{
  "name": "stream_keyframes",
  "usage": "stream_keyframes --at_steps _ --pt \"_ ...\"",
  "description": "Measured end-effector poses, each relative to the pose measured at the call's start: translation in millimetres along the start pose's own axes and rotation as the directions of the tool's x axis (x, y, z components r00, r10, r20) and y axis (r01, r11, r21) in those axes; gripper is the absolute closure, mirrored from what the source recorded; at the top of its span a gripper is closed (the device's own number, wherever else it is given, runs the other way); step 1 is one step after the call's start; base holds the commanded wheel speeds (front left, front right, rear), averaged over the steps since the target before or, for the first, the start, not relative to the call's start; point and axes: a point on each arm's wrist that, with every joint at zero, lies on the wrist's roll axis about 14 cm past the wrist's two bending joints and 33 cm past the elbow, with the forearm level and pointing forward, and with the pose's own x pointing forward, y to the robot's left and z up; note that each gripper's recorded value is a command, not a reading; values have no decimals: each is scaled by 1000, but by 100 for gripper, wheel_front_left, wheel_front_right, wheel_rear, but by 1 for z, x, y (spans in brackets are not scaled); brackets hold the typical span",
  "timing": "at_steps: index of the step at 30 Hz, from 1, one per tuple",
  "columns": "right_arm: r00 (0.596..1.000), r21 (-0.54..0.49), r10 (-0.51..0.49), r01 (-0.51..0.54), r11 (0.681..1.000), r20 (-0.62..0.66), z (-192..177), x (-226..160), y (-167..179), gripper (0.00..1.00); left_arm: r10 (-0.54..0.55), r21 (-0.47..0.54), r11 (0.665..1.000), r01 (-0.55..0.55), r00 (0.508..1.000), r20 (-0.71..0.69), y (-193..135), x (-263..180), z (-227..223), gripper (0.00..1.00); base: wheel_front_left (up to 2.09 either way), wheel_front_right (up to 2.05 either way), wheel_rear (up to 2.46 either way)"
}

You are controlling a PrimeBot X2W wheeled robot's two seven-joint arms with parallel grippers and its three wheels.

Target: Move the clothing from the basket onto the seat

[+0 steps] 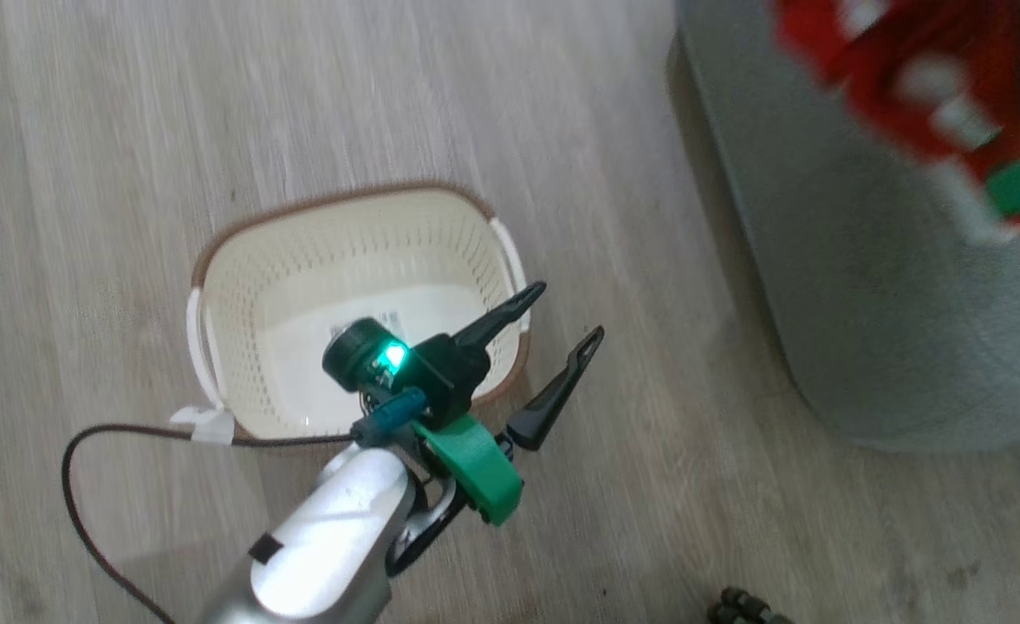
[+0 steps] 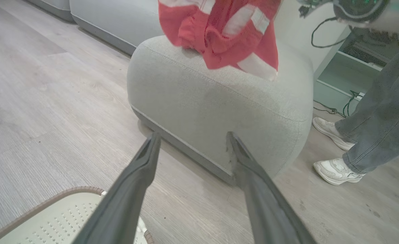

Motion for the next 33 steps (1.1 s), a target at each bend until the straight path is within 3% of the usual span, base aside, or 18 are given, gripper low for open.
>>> stream_keyframes --at_steps 7,10,11,14,21,25,27,29,31,32,33 --pt "972 34 -220 218 975 77 15 58 -72 100 53 -12 998 -54 997 -50 42 0 -30 0 0 0 0" --pt "923 12 -349 352 936 161 40 82 -122 100 121 -30 992 -124 989 -79 74 -8 -49 0 0 0 0" --pt "923 12 -349 352 936 161 40 82 -122 100 121 -30 992 -124 989 -79 74 -8 -49 0 0 0 0" --pt "881 1 -439 446 895 176 40 88 -155 100 165 -29 985 -170 979 -119 93 -20 -69 0 0 0 0" --pt "802 -9 -596 597 802 46 -30 74 -193 100 202 -74 973 -218 963 -178 113 -32 -106 0 0 0 0" --pt "782 -3 -620 621 784 -61 -88 69 -181 100 198 -101 970 -223 958 -208 115 -33 -128 0 0 0 0" --pt "783 -5 -612 615 788 -107 -111 67 -170 88 198 -110 968 -225 957 -213 116 -33 -133 0 0 0 0" --pt "779 -11 -613 617 787 -132 -121 61 -165 82 214 -106 965 -239 954 -208 121 -32 -133 0 0 0 0" --pt "775 -24 -618 621 784 -129 -117 55 -168 50 222 -94 965 -244 954 -202 126 -32 -129 0 0 0 0" --pt "780 -41 -613 613 789 -126 -114 54 -168 0 226 -90 965 -248 954 -198 128 -32 -127 0 0 0 0" --pt "787 -55 -604 602 796 -127 -111 54 -167 0 229 -87 965 -249 954 -192 128 -31 -124 0 0 0 0"
